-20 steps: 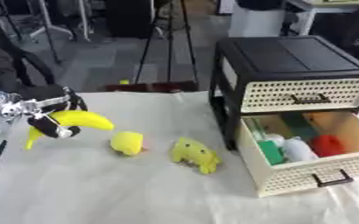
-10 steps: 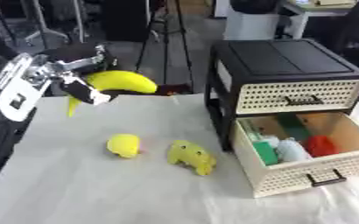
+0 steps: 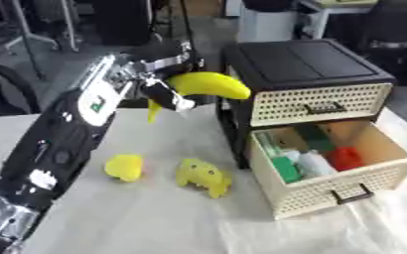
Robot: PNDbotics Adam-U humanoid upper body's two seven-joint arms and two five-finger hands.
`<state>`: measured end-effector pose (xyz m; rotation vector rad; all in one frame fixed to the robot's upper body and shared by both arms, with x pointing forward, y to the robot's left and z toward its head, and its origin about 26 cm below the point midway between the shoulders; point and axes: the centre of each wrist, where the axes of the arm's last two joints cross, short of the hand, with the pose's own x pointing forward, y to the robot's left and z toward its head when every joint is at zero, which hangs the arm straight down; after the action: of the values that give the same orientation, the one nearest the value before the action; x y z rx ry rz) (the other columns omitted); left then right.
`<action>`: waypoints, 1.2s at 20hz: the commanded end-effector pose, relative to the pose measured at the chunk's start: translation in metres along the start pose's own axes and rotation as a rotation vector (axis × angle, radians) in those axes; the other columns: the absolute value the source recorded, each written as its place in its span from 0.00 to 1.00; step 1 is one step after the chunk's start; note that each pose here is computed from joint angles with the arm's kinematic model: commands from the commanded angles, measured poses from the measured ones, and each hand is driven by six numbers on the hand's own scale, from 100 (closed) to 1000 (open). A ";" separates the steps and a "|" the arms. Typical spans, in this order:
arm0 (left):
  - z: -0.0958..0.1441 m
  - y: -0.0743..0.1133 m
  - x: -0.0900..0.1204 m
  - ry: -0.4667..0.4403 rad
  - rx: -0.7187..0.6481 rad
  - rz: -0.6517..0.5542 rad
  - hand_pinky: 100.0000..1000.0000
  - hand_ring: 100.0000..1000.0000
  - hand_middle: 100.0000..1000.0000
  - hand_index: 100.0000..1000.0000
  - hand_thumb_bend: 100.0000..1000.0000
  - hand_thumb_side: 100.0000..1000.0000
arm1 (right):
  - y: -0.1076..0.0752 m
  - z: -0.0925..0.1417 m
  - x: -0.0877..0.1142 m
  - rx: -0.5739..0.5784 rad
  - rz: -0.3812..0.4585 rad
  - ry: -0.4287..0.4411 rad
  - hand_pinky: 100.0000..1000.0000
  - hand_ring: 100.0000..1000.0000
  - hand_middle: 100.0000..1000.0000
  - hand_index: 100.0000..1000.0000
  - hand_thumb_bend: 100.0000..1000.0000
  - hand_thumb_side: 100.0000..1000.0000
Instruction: Pick up objects from table and place into drawer.
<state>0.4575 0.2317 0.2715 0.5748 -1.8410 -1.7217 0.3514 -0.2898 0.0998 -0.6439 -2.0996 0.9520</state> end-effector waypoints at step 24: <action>-0.008 0.031 0.027 -0.056 0.207 -0.152 0.19 0.21 0.22 0.44 0.00 0.00 | 0.002 -0.032 0.024 0.024 -0.041 -0.121 0.07 0.15 0.24 0.64 0.00 1.00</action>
<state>0.4501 0.2067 0.2821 0.6907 -2.0282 -1.6821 0.3626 -0.2534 0.1138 -0.5076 -2.1796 1.0119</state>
